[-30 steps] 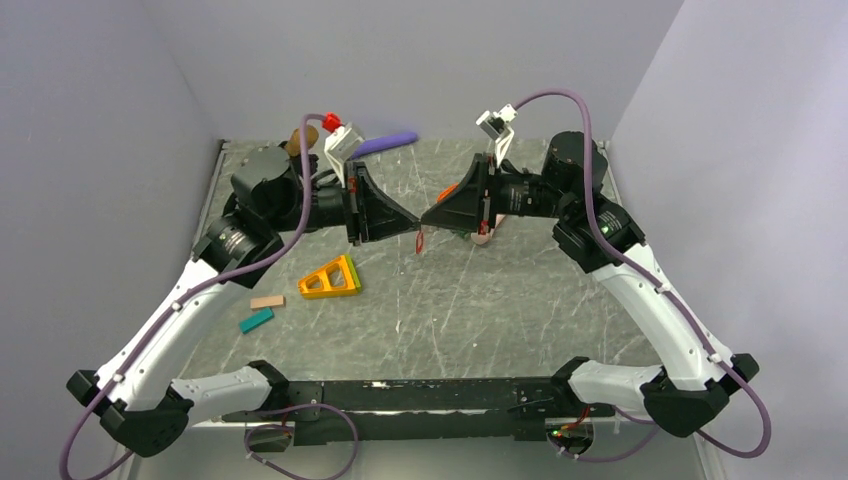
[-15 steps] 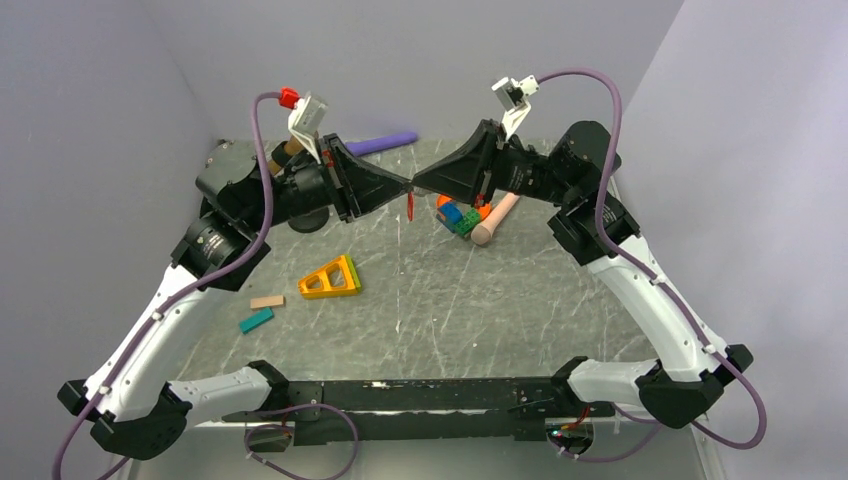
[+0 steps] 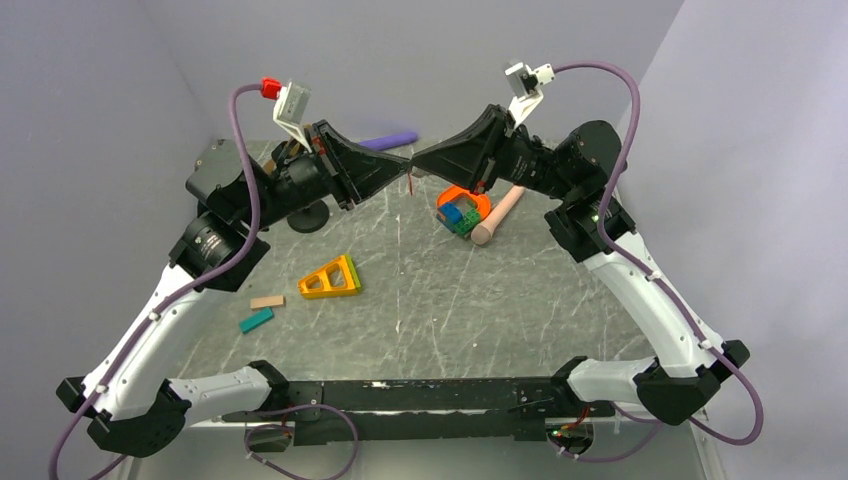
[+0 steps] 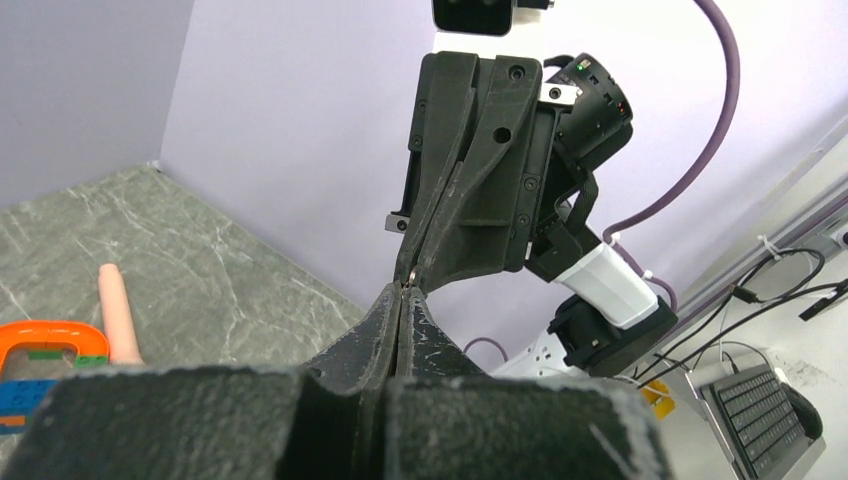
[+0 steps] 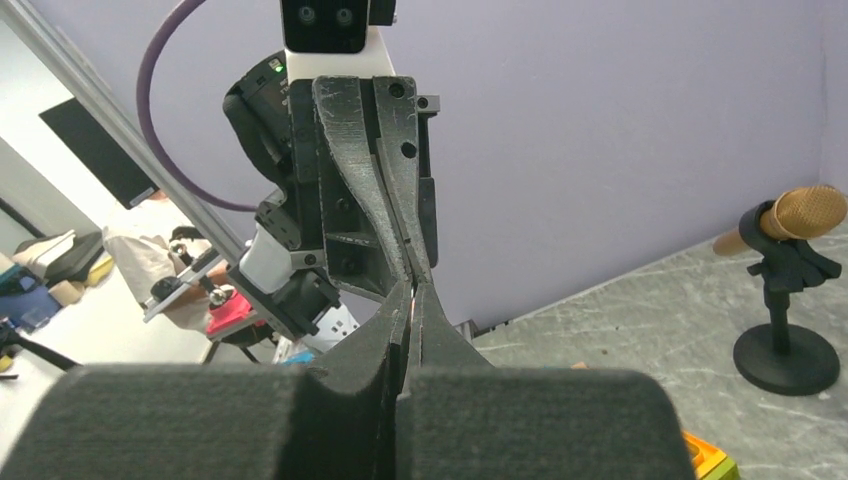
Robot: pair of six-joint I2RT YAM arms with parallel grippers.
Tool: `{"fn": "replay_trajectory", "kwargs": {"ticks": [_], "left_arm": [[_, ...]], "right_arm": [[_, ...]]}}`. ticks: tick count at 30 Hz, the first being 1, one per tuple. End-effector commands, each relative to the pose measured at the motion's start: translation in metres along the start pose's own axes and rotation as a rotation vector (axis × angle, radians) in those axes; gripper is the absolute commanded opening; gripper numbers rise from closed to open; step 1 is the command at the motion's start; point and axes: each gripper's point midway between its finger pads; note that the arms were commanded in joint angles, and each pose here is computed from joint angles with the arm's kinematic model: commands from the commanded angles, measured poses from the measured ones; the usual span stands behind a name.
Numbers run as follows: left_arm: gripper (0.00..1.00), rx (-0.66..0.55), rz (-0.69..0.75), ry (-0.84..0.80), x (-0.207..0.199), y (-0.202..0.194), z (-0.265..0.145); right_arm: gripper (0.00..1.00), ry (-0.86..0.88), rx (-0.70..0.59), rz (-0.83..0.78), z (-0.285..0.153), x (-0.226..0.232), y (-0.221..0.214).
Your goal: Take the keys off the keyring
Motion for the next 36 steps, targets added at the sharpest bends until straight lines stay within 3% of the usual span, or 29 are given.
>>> {"fn": "replay_trajectory", "kwargs": {"ticks": [1, 12, 19, 28, 32, 36], "left_arm": [[0.00, -0.144, 0.026, -0.048, -0.021, 0.038, 0.007], [0.00, -0.237, 0.002, 0.000, -0.018, 0.044, 0.000], [0.00, -0.230, -0.011, -0.025, -0.020, 0.035, -0.001], [0.55, -0.144, 0.134, -0.018, -0.027, 0.030, -0.019], [0.63, -0.082, 0.211, -0.013, -0.028, 0.022, -0.027], [0.65, 0.069, 0.259, -0.061, -0.026, -0.008, -0.028]], "right_arm": [[0.00, 0.069, 0.028, 0.015, 0.007, 0.015, -0.004], [0.00, 0.067, -0.046, 0.030, -0.002, 0.022, 0.002], [0.00, 0.049, -0.069, 0.036, -0.012, 0.027, 0.001], [0.00, -0.113, -0.038, 0.043, -0.036, 0.008, -0.020], [0.00, -0.281, 0.017, 0.067, -0.050, -0.015, -0.034], [0.00, -0.520, 0.071, 0.127, -0.070, -0.055, -0.052]]}}
Point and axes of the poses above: each gripper's point midway between its finger pads, its own z axis out along the fingers, its own x axis along the line the jaws close on, y = z × x, and after that the axes turned 8 degrees about z, right-handed
